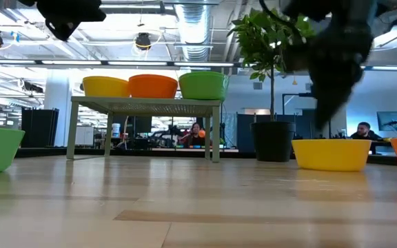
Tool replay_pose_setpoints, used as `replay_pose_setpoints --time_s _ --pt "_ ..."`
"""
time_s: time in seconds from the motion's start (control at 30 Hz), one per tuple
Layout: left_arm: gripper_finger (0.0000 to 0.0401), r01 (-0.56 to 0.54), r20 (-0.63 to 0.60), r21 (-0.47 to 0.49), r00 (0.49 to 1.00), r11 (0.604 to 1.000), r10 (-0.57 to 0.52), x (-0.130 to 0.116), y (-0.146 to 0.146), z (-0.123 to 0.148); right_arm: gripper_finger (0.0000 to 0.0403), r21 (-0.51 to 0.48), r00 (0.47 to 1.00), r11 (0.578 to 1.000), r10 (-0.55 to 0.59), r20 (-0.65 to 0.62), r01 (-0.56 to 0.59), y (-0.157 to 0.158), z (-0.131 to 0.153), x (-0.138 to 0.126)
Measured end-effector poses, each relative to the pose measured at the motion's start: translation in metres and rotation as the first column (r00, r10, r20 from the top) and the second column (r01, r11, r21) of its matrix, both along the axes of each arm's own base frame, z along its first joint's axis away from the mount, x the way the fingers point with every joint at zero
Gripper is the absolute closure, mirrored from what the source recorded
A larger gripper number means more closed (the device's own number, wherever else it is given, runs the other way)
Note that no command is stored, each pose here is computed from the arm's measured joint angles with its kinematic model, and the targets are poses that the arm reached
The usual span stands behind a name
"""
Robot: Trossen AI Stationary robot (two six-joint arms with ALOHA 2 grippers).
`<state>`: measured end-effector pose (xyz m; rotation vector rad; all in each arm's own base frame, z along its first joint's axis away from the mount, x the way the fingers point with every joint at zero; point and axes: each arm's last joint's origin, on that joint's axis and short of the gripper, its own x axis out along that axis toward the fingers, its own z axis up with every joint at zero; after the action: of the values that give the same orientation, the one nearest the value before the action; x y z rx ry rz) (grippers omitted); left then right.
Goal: Pick & Place Mini bowls
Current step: Stack the yellow bowl on top of the yellow bowl on the shelf
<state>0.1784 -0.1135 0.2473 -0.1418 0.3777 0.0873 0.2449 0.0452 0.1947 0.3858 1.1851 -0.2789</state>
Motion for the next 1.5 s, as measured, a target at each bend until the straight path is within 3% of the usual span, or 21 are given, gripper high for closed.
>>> replay_pose_setpoints --time_s 0.23,0.97,1.27,1.5 --pt "0.0297 -0.03 0.011 0.018 0.999 0.999 0.03 0.004 0.005 0.001 0.0331 -0.006 0.998 1.0 -0.029 -0.052 0.029 0.006 -0.012 0.001" --pt "0.0297 -0.035 0.016 0.018 0.999 0.999 0.035 0.005 0.006 0.002 0.0331 -0.096 0.996 0.991 -0.094 -0.007 0.093 0.004 -0.01 0.001" --pt "0.0297 -0.033 0.025 0.011 0.999 0.999 0.033 0.005 0.006 0.002 0.0331 -0.143 0.989 0.989 -0.061 -0.137 0.041 0.006 -0.039 0.008" --pt "0.0297 -0.033 0.034 0.004 0.999 0.999 0.033 0.005 0.006 0.003 0.0331 -0.15 0.988 0.988 -0.065 -0.144 0.043 0.005 -0.04 0.008"
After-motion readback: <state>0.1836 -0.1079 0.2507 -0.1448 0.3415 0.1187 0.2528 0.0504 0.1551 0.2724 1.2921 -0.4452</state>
